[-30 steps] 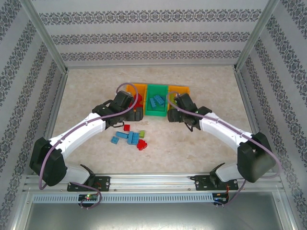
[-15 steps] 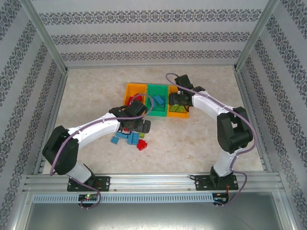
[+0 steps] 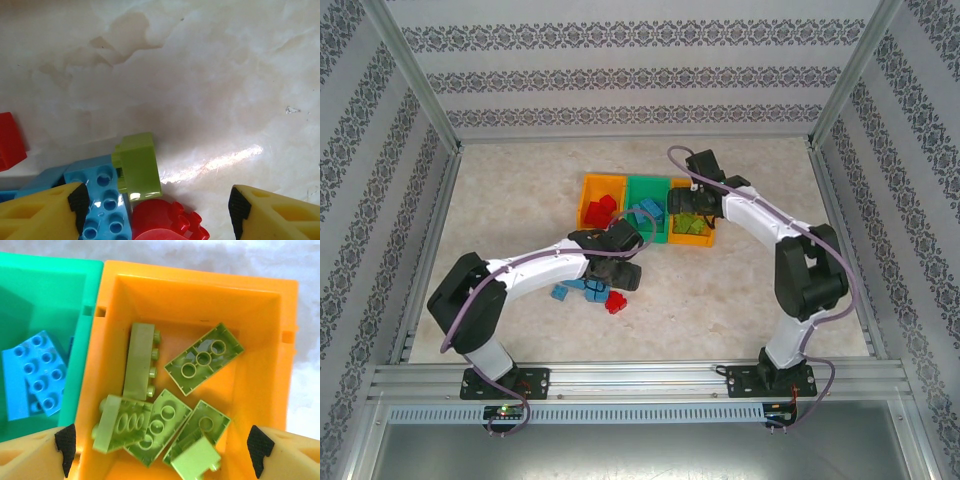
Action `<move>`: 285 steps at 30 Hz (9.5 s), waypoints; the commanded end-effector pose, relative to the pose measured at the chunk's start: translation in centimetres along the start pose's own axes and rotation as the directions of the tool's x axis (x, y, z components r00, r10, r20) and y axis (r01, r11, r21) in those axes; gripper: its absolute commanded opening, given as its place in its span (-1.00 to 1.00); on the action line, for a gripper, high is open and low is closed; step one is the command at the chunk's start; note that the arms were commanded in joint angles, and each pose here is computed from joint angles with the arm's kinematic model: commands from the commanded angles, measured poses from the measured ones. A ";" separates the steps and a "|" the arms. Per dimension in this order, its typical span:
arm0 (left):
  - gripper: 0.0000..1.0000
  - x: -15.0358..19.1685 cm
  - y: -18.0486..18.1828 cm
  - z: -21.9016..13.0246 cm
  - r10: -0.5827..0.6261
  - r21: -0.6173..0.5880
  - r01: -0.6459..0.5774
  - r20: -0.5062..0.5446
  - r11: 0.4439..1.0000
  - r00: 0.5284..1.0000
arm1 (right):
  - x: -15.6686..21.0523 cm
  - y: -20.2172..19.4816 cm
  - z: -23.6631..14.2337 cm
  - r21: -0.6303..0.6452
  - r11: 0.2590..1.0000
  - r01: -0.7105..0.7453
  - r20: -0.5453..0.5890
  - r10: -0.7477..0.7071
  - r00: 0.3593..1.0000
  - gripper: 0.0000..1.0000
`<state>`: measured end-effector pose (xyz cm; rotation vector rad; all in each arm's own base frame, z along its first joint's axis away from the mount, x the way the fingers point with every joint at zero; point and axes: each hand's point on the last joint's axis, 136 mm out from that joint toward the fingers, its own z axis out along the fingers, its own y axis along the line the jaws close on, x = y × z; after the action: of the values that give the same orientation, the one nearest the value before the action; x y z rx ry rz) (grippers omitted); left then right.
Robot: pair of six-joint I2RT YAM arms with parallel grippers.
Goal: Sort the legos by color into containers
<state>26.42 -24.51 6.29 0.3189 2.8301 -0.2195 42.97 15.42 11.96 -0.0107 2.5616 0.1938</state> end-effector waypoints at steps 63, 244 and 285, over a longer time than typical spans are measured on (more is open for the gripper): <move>0.02 -0.4 -3.0 5.1 -0.069 -0.102 0.055 -0.134 0.993 0.989 | 3.4 -8.8 -7.7 0.007 0.981 -0.195 0.126 0.192 0.973 0.93; 0.99 1.1 15.0 -7.3 -0.374 -0.086 0.411 0.278 0.907 0.884 | 7.0 19.9 -3.2 -0.519 0.821 0.236 0.019 -0.264 0.964 -0.46; 0.56 -1.8 9.7 0.6 -0.239 -0.049 0.239 0.002 0.970 0.971 | -2.8 18.0 -1.9 -0.472 0.871 -0.139 -0.023 0.146 0.989 0.48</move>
<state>30.15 -15.25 5.06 -0.0552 2.8697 -0.2099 43.72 34.46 13.70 0.0084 2.5259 0.8773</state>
